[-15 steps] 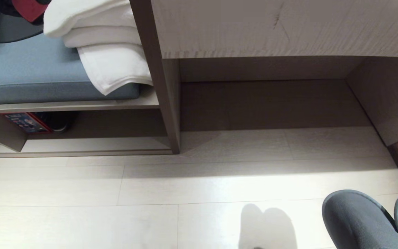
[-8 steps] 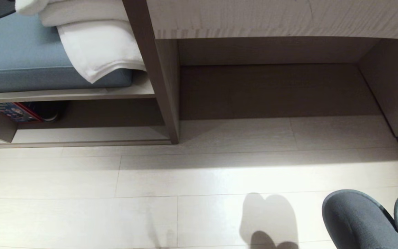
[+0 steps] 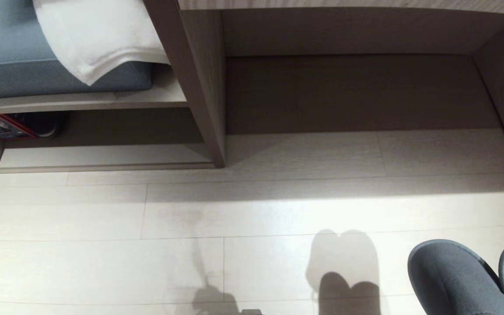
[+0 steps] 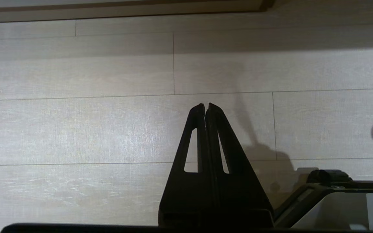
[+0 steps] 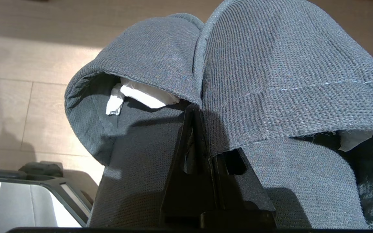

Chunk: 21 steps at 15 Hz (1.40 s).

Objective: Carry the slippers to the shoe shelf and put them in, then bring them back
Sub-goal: Place the slippers on the floor

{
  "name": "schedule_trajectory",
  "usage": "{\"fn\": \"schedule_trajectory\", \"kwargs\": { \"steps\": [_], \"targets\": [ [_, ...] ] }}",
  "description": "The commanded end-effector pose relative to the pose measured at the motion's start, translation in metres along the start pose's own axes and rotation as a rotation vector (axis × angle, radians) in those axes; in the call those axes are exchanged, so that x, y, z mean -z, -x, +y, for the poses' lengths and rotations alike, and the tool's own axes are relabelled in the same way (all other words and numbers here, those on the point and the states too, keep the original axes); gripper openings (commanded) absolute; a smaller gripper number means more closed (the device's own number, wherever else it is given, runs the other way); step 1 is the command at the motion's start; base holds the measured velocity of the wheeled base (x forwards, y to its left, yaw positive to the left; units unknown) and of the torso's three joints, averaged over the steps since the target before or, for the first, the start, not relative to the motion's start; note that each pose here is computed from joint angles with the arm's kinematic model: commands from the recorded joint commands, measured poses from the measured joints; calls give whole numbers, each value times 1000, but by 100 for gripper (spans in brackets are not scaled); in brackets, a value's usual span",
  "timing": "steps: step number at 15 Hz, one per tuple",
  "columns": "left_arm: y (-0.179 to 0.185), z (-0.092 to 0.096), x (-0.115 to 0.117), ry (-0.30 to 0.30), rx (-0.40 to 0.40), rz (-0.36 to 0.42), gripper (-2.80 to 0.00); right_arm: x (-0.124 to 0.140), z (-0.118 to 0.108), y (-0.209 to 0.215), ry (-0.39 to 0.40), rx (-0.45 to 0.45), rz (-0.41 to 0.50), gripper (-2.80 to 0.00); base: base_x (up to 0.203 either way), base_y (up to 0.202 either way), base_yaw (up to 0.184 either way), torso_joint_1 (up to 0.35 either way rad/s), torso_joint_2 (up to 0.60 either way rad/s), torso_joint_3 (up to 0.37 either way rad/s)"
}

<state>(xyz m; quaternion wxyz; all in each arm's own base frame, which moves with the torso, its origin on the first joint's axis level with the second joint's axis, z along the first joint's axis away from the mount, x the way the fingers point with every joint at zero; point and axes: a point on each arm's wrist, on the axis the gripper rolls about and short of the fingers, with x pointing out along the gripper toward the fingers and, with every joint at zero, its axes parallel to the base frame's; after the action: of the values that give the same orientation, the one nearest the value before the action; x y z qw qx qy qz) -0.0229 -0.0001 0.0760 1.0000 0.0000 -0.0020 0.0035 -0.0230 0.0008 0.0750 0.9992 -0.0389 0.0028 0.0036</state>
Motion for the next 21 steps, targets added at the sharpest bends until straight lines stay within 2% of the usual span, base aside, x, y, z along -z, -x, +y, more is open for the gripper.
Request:
{"fn": "schedule_trajectory", "kwargs": {
  "steps": [1, 21],
  "targets": [
    [0, 0, 0, 0, -1, 0, -280, 0, 0, 0, 0, -1, 0, -280, 0, 0, 0, -1, 2, -197],
    [0, 0, 0, -2, -1, -1, -280, 0, 0, 0, 0, -1, 0, -280, 0, 0, 0, 2, 4, -199]
  ]
}}
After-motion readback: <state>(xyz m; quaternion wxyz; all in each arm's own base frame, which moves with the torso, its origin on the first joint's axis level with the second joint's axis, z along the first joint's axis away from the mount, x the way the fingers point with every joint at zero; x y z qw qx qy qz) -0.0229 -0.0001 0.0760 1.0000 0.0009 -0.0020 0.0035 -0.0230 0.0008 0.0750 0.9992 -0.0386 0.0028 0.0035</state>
